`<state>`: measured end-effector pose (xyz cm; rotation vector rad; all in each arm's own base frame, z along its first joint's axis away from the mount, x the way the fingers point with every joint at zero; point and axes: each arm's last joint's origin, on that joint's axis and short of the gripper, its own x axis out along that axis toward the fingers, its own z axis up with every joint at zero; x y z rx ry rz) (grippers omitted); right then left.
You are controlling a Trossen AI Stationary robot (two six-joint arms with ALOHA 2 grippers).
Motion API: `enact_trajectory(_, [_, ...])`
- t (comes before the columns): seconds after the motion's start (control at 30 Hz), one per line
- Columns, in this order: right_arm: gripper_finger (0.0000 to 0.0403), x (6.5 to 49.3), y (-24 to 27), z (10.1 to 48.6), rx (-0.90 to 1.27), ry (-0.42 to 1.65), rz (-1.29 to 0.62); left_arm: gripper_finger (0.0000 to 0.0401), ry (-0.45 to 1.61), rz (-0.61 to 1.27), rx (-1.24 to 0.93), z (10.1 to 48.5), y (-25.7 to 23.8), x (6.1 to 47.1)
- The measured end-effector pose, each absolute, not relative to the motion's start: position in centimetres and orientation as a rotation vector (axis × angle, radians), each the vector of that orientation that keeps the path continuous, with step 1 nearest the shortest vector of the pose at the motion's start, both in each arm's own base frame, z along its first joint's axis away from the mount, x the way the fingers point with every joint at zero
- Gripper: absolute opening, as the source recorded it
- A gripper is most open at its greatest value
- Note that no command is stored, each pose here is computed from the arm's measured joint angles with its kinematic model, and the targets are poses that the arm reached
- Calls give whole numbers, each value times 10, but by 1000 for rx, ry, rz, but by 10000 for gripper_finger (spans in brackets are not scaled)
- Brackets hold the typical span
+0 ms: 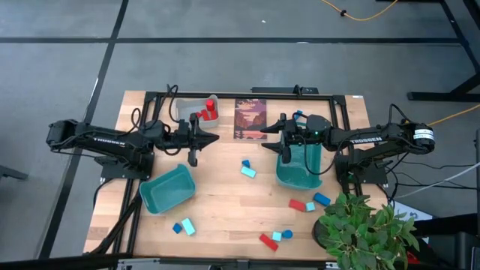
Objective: Sort & place blocks by color
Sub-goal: Put the red block into the gray bin
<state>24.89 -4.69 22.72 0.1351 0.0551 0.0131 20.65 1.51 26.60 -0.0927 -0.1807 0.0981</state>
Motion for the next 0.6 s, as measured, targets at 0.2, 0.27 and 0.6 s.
enact_trajectory(0.2, [277,249,-47,227,129,55,14,0,-181,95,-92,266,15,207])
enact_trajectory(0.27, [277,249,-47,227,120,55,14,0,-180,95,-92,266,15,207])
enact_trajectory(0.6, [277,249,-47,227,109,54,14,0,-160,99,-55,264,15,207])
